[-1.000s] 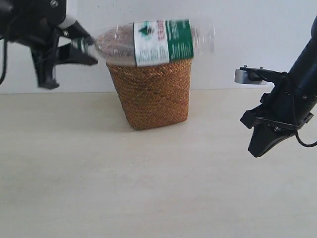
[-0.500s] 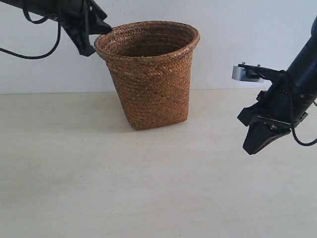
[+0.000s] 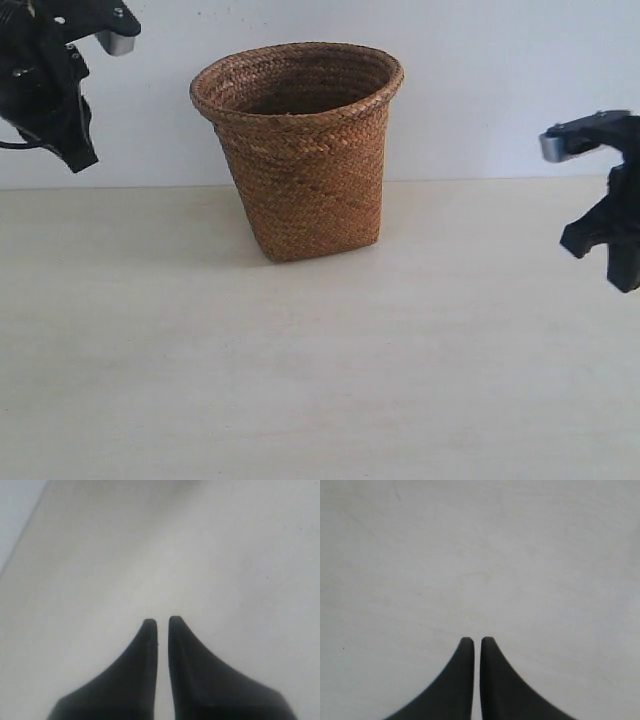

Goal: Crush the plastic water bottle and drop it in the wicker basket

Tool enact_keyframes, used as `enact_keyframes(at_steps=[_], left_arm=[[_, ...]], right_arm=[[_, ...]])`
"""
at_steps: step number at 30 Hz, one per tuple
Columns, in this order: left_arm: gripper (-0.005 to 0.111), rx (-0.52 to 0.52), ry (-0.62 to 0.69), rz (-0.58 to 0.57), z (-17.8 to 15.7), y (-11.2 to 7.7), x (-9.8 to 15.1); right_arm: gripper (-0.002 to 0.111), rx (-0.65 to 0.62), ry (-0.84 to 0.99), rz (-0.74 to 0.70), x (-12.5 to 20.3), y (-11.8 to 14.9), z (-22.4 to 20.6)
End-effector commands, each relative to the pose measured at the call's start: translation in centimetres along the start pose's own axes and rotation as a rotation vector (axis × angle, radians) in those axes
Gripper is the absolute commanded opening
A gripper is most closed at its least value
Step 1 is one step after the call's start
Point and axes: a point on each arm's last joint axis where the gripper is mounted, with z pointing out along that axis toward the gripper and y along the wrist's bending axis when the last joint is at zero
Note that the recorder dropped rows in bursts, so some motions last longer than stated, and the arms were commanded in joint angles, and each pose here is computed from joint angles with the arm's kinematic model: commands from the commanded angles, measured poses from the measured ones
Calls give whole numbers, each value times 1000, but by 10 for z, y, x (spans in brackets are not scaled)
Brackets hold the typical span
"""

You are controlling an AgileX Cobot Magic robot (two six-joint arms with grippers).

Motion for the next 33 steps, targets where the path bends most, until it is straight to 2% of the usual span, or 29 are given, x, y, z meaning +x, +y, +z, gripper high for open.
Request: enact_keyframes(at_steps=[1,5,13,19,25,33], left_arm=[[4,-6,10,-180,-15,-1,6],[4,-8,1,-269,-28,-7,18],[4,4,24,-371,-41,-35,57],[4,-46,-98,-373,-53,-54,83],[4,-99,-263,-466,-65,-72,108],[4,-143,-432,-529,-68,-105,149]], right_arm=[[0,23,-98,163,15,-20,-30],[0,41,-182,224,35,-24,-51],[0,137,-437,221,75,-9,-68],[0,188,-596,218,103,3,-66],[0,230,-733,217,127,14,-60],[0,282,-965,227,159,29,-61]])
